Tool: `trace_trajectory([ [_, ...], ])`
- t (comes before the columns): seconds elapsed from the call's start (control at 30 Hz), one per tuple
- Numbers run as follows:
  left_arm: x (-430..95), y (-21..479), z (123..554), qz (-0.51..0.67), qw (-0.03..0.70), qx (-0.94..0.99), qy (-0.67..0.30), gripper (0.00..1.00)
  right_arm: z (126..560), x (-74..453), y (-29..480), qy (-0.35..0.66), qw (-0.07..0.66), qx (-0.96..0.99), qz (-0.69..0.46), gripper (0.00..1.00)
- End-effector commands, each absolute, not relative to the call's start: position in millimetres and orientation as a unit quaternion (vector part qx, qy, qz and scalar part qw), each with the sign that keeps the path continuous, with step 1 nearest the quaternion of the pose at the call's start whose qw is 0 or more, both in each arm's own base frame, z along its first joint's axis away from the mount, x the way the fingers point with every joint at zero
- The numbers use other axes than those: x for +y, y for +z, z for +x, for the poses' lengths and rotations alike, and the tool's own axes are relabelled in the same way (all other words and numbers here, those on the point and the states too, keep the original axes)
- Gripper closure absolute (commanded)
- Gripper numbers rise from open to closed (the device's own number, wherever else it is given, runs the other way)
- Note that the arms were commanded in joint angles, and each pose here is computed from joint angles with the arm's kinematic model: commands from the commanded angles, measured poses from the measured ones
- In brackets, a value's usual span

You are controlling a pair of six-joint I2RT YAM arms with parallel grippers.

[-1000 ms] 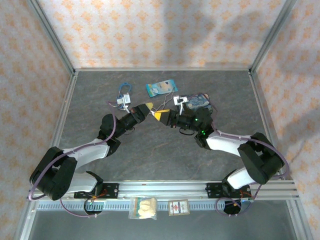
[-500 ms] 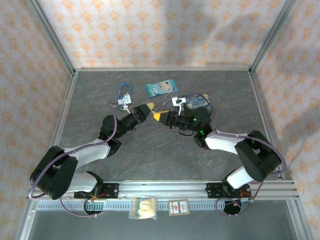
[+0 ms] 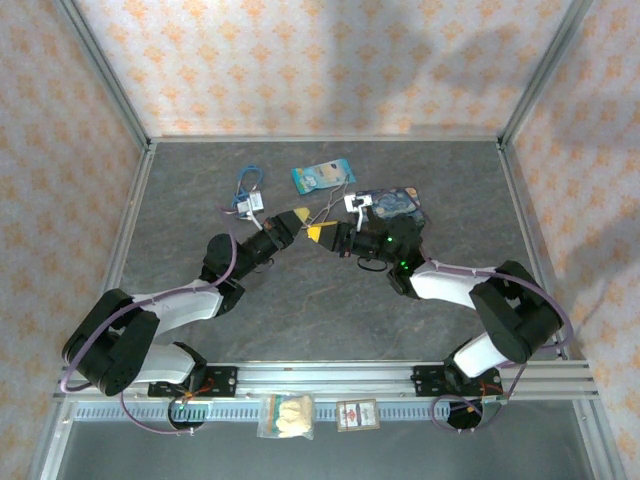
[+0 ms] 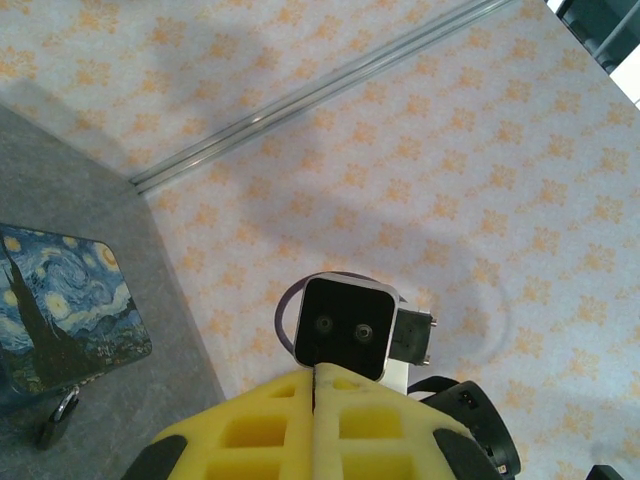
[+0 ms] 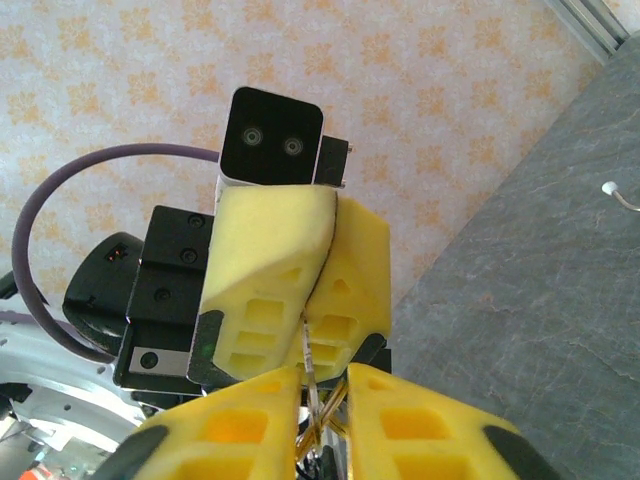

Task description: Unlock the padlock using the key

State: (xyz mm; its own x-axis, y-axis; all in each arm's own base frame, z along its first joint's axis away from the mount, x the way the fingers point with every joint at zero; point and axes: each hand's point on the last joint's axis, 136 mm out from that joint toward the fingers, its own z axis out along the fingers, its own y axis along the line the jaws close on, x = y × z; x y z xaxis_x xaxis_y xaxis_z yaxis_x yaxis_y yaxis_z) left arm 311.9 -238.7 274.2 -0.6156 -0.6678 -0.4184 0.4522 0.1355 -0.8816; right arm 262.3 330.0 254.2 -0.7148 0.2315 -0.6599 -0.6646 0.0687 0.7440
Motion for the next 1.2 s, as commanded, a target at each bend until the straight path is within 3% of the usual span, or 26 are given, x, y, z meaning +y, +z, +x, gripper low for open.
trace_trajectory([
  [0.0,-240,288,303,-0.074,0.438,0.598,-0.667,1.00,259,330,276,0.670,0.367,0.619,-0.182,0.90],
  [0.1,-241,289,303,-0.073,0.437,0.598,-0.668,1.00,259,330,273,0.665,0.366,0.625,-0.186,1.00],
  [0.23,-239,290,305,-0.073,0.450,0.602,-0.656,0.96,264,329,257,0.625,0.370,0.660,-0.193,1.00],
  [0.33,-236,287,314,-0.074,0.470,0.629,-0.614,0.37,271,319,234,0.562,0.379,0.709,-0.194,1.00],
  [0.37,-233,284,318,-0.079,0.478,0.639,-0.597,0.23,273,312,228,0.541,0.385,0.723,-0.193,1.00],
  [0.4,-232,282,321,-0.081,0.485,0.646,-0.584,0.16,276,305,219,0.522,0.381,0.740,-0.185,1.00],
  [0.47,-229,274,327,-0.086,0.492,0.658,-0.564,0.16,283,287,200,0.480,0.379,0.775,-0.160,1.00],
  [0.67,-258,235,336,-0.085,0.460,0.694,-0.547,0.29,312,209,159,0.308,0.393,0.865,-0.050,1.00],
  [0.87,-318,191,334,-0.078,0.414,0.729,-0.539,0.37,331,115,165,0.206,0.432,0.875,0.066,1.00],
  [1.17,-417,101,337,-0.091,0.318,0.814,-0.478,0.34,339,28,167,0.136,0.463,0.861,0.161,1.00],
])
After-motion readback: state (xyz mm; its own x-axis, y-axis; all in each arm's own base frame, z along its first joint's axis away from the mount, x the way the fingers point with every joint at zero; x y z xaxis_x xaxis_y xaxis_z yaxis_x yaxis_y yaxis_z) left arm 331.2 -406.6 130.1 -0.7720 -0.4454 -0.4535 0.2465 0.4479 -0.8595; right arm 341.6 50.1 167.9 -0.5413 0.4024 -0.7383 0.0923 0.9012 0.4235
